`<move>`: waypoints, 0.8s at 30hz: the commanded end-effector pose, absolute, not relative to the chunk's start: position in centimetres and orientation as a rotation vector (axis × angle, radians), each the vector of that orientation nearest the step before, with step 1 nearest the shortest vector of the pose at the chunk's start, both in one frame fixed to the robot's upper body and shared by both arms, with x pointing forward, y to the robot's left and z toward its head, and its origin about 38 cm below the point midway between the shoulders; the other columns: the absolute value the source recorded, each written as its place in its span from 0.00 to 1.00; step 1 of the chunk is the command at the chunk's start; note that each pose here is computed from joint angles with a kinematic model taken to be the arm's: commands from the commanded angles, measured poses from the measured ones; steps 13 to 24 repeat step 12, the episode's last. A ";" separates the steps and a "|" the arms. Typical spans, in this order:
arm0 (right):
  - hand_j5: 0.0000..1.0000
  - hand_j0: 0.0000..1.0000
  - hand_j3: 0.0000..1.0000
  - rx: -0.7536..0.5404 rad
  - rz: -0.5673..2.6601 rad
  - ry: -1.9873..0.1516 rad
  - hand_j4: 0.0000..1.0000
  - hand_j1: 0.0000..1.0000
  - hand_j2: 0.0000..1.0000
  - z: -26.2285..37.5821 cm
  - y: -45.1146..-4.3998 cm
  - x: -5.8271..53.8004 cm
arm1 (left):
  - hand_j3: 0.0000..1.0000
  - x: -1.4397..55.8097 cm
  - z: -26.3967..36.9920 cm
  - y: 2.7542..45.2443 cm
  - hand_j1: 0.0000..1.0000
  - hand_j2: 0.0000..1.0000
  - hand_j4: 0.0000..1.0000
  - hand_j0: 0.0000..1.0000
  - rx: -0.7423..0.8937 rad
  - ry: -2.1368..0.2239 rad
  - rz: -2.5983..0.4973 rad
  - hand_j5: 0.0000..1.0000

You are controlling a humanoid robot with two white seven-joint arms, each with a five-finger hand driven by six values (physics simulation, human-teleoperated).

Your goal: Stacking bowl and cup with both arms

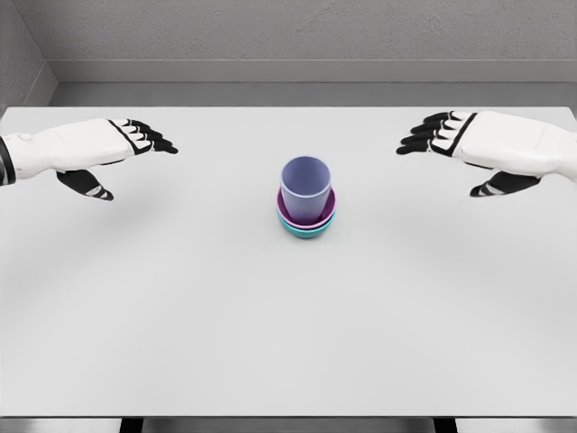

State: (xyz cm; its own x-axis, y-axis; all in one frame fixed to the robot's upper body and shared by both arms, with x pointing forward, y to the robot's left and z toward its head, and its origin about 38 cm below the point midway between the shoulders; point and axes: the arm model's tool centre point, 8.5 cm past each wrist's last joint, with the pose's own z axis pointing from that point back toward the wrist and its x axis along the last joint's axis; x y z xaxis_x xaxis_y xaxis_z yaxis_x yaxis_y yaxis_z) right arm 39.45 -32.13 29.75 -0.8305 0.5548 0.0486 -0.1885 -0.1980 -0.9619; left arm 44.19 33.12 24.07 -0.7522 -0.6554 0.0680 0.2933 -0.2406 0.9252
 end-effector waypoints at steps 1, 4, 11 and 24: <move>1.00 1.00 1.00 -0.452 2.059 -1.600 1.00 1.00 1.00 30.5 -32.6 39.4 | 1.00 44.2 24.0 33.1 1.00 1.00 1.00 1.00 0.442 -1.414 -2.025 1.00; 1.00 1.00 1.00 -0.433 2.057 -1.588 1.00 1.00 1.00 29.8 -32.7 39.3 | 1.00 44.0 23.4 33.3 1.00 1.00 1.00 1.00 0.432 -1.402 -2.022 1.00; 1.00 1.00 1.00 -0.434 2.056 -1.591 1.00 1.00 1.00 29.8 -32.7 39.3 | 1.00 43.9 22.9 33.5 1.00 1.00 1.00 1.00 0.423 -1.390 -2.017 1.00; 1.00 1.00 1.00 -0.435 2.057 -1.590 1.00 1.00 1.00 29.9 -32.7 39.2 | 1.00 43.9 22.9 33.6 1.00 1.00 1.00 1.00 0.423 -1.388 -2.016 1.00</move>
